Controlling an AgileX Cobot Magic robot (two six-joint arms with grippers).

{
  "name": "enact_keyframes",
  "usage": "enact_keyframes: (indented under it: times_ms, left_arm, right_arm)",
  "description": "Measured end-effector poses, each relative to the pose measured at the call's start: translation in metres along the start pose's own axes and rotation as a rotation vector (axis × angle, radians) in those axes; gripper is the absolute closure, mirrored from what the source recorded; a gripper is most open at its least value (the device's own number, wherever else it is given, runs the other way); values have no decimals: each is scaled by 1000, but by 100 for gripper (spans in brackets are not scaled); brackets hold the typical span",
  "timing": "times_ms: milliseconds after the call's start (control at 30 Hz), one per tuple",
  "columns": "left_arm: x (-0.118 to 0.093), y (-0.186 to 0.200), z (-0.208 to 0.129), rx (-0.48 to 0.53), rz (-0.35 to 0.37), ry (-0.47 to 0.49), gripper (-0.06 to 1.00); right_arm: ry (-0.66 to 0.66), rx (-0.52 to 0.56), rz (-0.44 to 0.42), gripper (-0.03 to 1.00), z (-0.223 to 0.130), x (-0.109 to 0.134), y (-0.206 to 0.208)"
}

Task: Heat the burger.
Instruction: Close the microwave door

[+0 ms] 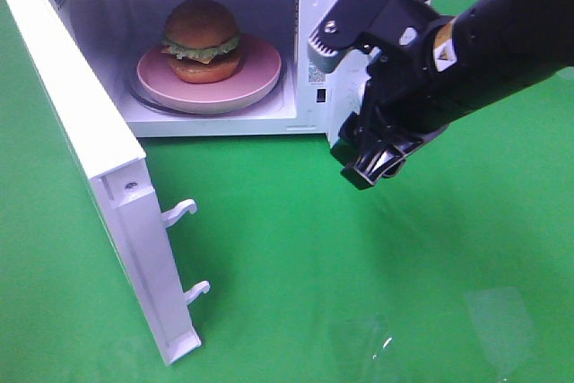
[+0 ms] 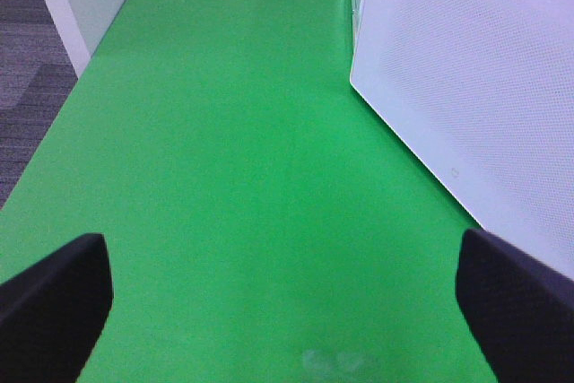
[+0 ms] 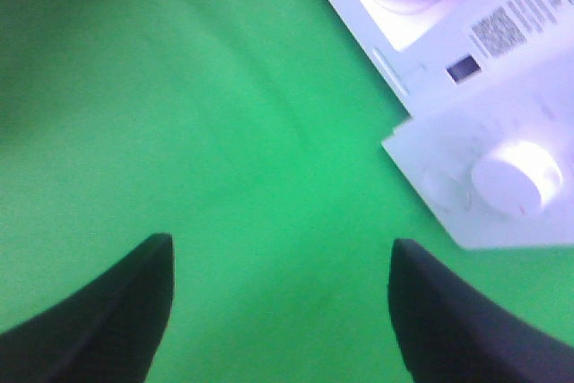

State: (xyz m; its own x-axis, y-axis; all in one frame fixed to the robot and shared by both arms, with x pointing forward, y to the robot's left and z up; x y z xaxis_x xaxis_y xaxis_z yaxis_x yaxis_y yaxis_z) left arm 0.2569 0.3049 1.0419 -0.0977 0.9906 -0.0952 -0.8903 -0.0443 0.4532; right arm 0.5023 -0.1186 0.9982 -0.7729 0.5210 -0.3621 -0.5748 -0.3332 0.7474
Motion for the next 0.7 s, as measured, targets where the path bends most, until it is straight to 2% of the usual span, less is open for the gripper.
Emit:
enact_keyframes:
  times_ms: [33,67,100,133,167,233,400,500,533,600,700]
  left_arm:
    - [0,0,0,0,0,0,-4]
    - [0,0,0,0,0,0,-4]
    - [0,0,0,0,0,0,-4]
    - [0,0,0,0,0,0,-4]
    - [0,0,0,0,0,0,-4]
    - [0,0,0,0,0,0,-4]
    - [0,0,0,0,0,0,-4]
    - [0,0,0,0,0,0,-4]
    - [0,0,0,0,0,0,-4]
    - [0,0,0,0,0,0,-4]
    - [0,0,0,0,0,0,-4]
  right_arm:
    - [0,0,0,30,0,0,0]
    - [-79,4,-9,26,-7,-3,11]
    - [-79,4,-9,26,-7,-3,11]
    - [-165,-3,-23,20,-13,-6,23]
    - [-165,-3,-23,20,-13,-6,23]
    - [-262,3,-40,15,-24,-9,41]
    - [-373,65,-52,15,-45,-12,67]
    - [-398,103,-48,16,-53,-10,77]
    - [-418,153,-39,18,-62,-7,87]
    - [-425,188,-31,20,-68,-3,97]
    - [-437,204,-29,21,-78,4,115]
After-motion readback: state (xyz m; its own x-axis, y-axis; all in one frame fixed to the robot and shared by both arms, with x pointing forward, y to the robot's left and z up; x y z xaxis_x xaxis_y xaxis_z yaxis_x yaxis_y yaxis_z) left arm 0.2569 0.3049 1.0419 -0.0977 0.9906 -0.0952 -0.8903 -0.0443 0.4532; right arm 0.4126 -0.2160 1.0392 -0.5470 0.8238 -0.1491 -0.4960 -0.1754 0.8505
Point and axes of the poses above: a point on each arm's last joint axis where the gripper is mounted, y pointing back along that axis away from the gripper, x along the wrist's bending axis when the last joint is at zero, z = x × y, the point moved 3 cm from there along -y, pointing out along that axis toward the gripper, and after that the axes turned 6 degrees about y, right-handed, at the moved point
